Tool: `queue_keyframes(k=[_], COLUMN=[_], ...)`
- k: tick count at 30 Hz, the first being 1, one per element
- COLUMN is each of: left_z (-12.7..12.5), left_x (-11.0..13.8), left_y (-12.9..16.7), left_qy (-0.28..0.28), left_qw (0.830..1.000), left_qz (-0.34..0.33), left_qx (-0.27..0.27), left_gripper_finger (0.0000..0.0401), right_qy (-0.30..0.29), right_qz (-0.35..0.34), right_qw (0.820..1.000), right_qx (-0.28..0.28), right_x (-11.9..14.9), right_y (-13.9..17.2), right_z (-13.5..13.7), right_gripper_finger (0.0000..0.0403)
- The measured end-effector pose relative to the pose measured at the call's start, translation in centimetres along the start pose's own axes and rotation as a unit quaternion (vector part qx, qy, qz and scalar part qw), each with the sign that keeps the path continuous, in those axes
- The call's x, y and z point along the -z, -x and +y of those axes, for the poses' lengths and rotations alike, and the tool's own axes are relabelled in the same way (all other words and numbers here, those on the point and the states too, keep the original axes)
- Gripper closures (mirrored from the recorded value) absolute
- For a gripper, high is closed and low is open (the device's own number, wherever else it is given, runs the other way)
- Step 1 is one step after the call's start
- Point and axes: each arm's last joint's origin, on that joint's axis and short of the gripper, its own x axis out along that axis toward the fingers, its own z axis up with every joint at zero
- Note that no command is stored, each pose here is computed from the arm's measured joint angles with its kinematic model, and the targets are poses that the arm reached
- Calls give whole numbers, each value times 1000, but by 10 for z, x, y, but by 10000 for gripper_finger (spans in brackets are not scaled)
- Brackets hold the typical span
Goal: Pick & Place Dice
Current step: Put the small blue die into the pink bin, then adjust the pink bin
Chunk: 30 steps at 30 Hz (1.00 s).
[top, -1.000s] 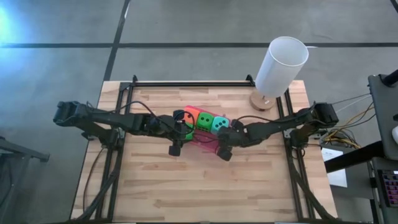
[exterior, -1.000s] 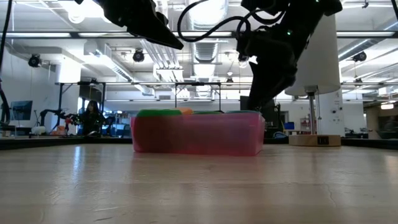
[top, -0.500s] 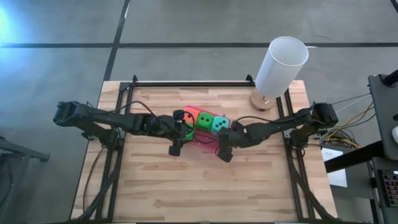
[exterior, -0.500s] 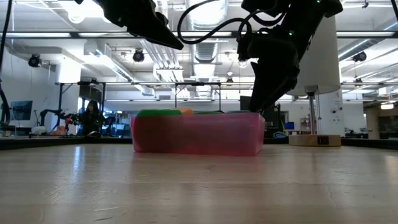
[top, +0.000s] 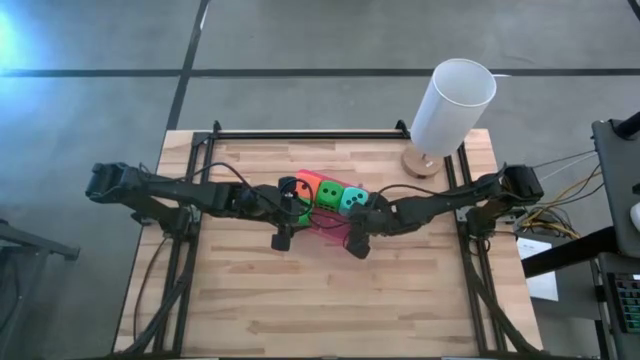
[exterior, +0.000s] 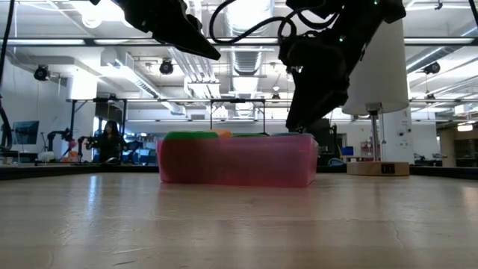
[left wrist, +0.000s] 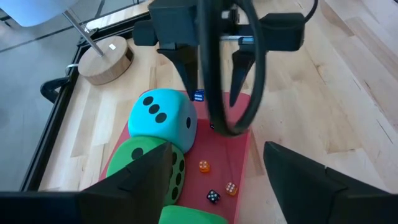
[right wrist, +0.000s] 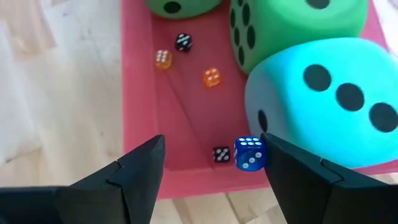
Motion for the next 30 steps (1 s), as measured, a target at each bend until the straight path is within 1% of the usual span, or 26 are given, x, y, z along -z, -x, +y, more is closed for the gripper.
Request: queue_keyframes(k=[5, 8, 13, 17, 26, 30], left_z=[0, 0, 0, 0, 0, 0], left_x=[0, 0, 1, 1, 1, 1], left_y=[0, 0, 0, 0, 0, 0], left_qy=[0, 0, 0, 0, 0, 0], left_qw=[1000, 1000, 1000, 1000, 1000, 1000], left_qz=[0, 2, 3, 3, 3, 3], left_qx=[0, 0, 1, 1, 1, 1], left_gripper_finger=[137, 133, 126, 123, 137, 145], right_qy=[-14, -14, -18, -21, -22, -19], right_qz=[14, 26, 33, 47, 51, 56], right_qw=[1000, 1000, 999, 998, 997, 997], right_qx=[6, -10, -17, -38, -45, -41], right_x=[4, 5, 5, 6, 6, 6], right_y=[-7, -8, -7, -7, -5, 1], right_z=[-1, 0, 1, 2, 1, -2], right_gripper_finger=[144, 141, 135, 137, 144, 146])
